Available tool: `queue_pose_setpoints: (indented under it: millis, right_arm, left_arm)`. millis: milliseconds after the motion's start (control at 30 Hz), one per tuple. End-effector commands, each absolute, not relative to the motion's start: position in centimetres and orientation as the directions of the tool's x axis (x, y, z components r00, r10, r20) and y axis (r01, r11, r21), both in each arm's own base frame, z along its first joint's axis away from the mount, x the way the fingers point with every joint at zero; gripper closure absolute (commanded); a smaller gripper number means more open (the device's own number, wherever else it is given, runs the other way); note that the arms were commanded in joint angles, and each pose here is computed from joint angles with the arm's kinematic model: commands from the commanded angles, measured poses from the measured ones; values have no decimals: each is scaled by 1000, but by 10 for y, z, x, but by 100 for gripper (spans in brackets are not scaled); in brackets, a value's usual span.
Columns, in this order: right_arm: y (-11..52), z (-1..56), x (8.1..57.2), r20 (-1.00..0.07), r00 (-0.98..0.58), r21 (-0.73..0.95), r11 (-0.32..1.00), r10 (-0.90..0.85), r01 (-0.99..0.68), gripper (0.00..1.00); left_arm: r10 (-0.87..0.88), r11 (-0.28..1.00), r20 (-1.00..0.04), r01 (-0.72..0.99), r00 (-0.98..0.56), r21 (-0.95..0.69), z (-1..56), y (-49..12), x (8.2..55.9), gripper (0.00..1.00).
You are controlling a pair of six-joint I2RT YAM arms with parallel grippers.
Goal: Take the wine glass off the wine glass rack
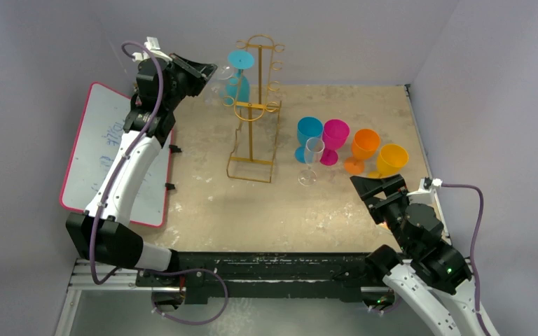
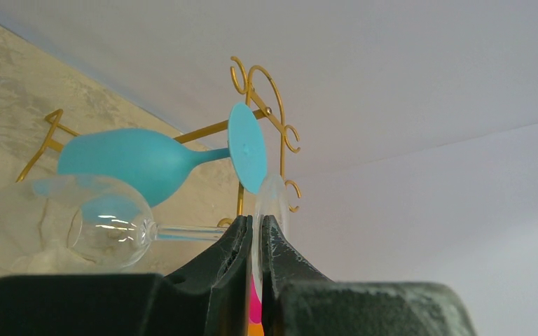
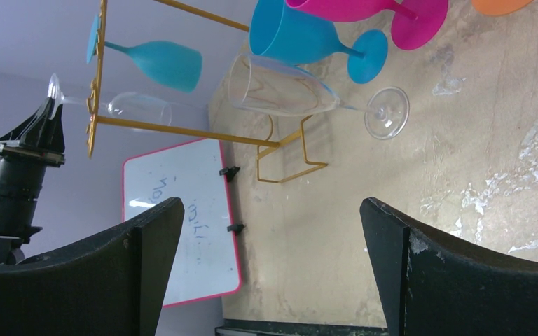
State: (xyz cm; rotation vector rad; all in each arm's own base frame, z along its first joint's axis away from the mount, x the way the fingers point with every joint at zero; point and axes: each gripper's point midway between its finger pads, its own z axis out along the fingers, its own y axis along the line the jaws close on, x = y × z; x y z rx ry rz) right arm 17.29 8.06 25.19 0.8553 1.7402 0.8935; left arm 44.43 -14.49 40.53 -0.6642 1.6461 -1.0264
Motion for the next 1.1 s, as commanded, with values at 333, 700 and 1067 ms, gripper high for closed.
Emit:
queue_pose_setpoints:
  millis: [333,700,1067]
  right_arm:
    - [86,284,171,-393,-274,906,421,878,48,0]
    - [102,293,174,-419,-318,901,432,851,-31,0]
    - [115,297,176,-477,-343,877,465,809,-123,0]
  left_arm:
    - [-774,625,-633,-129,32,-770,439,-56,398,100]
    - [-812,564,-582,-211,33,-799,403,-41,344,100]
    - [-766,599,-535,-97,-356,-795,333,-107,325,100]
